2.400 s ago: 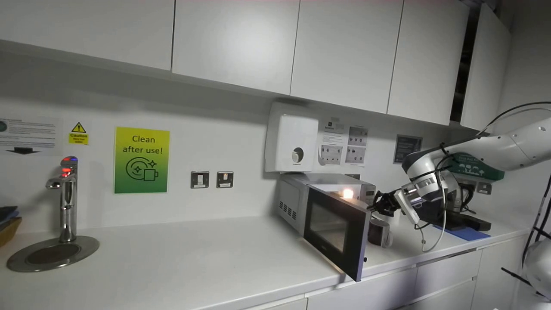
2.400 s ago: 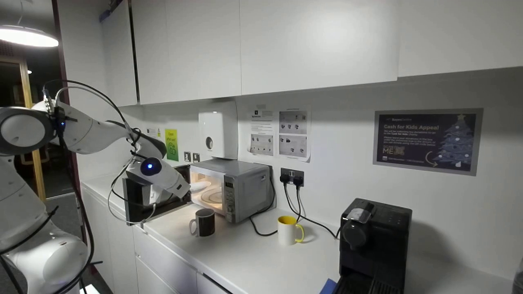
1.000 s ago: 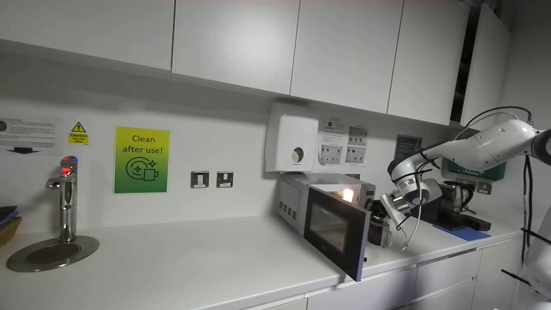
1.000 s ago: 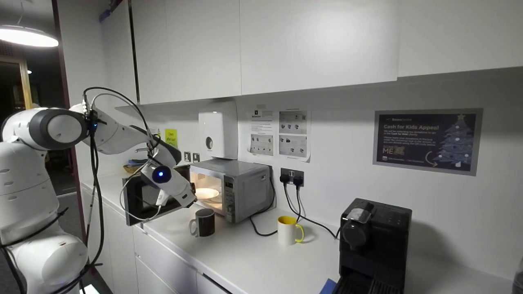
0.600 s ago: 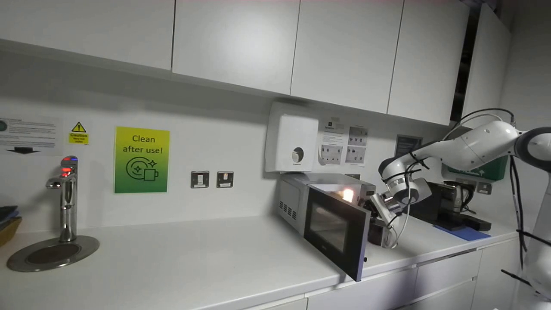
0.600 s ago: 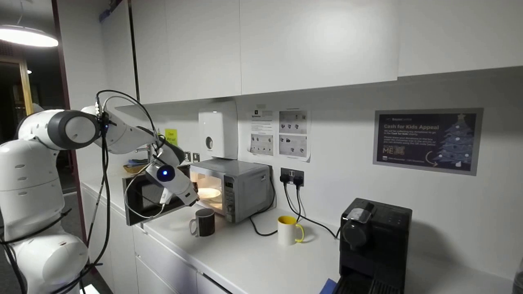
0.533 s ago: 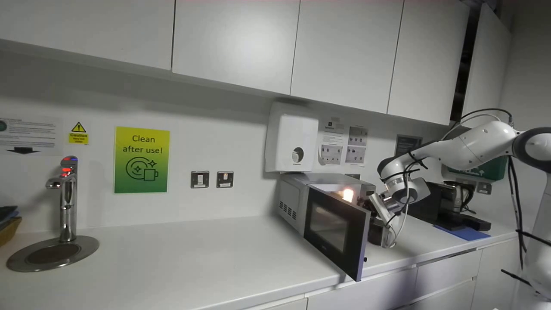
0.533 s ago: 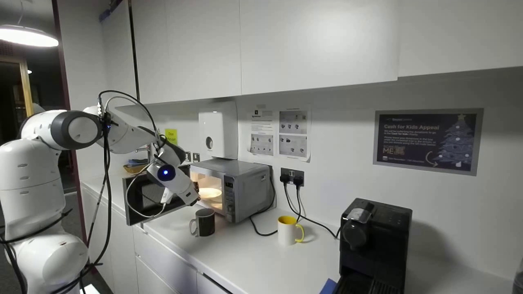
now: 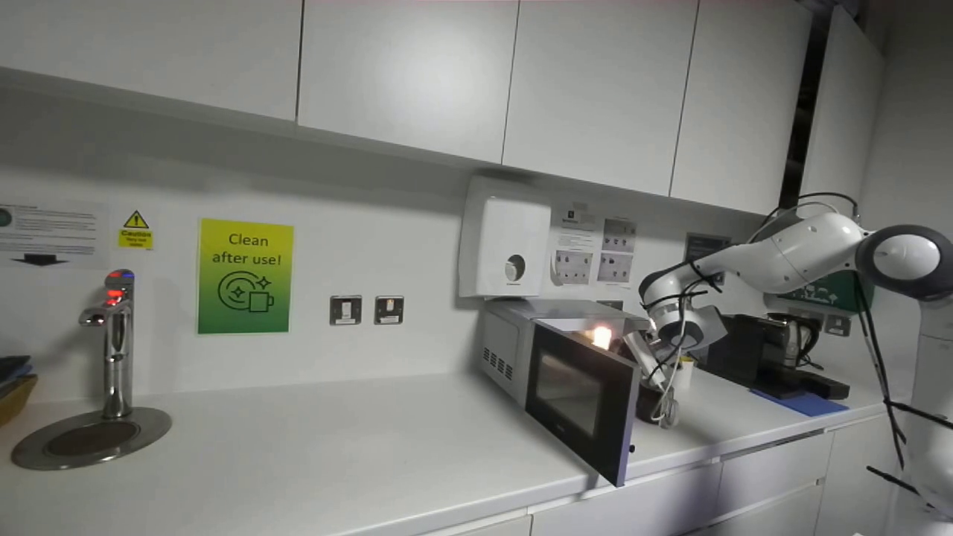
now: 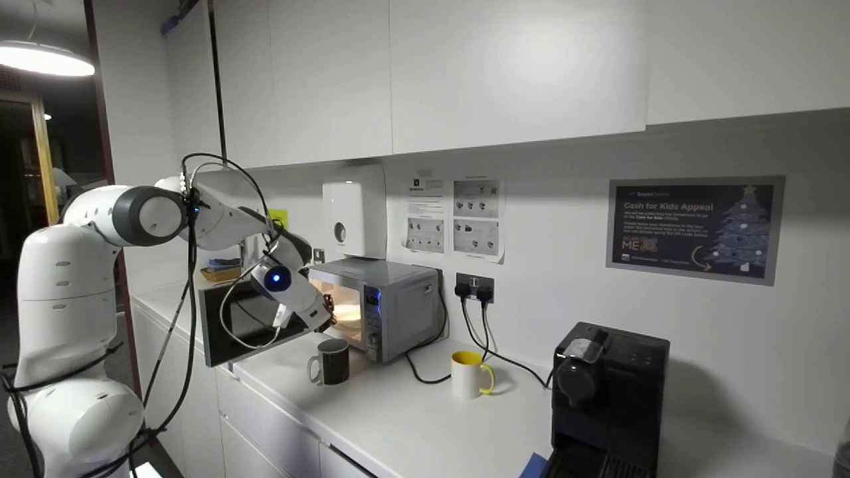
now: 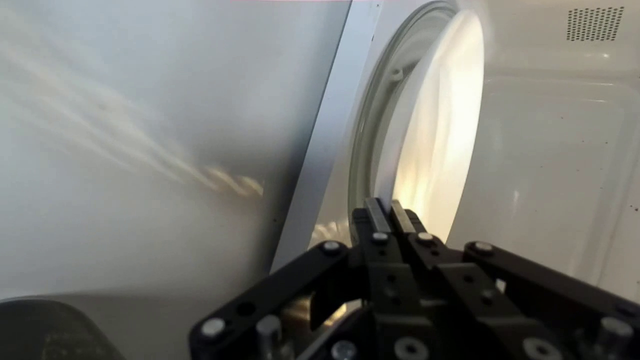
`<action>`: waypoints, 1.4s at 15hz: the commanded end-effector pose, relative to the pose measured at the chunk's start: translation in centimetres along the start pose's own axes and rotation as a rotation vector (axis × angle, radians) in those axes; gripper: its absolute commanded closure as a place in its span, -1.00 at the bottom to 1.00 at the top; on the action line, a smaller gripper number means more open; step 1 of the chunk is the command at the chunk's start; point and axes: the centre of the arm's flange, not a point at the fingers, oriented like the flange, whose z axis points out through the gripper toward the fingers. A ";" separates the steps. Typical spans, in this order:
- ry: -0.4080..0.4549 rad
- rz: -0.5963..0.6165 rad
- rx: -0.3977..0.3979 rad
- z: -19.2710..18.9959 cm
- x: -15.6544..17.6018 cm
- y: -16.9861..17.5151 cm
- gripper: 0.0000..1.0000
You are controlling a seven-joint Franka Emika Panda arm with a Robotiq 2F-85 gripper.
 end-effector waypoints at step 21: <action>0.053 -0.050 0.080 7.5 -1.5 -2.8 0.98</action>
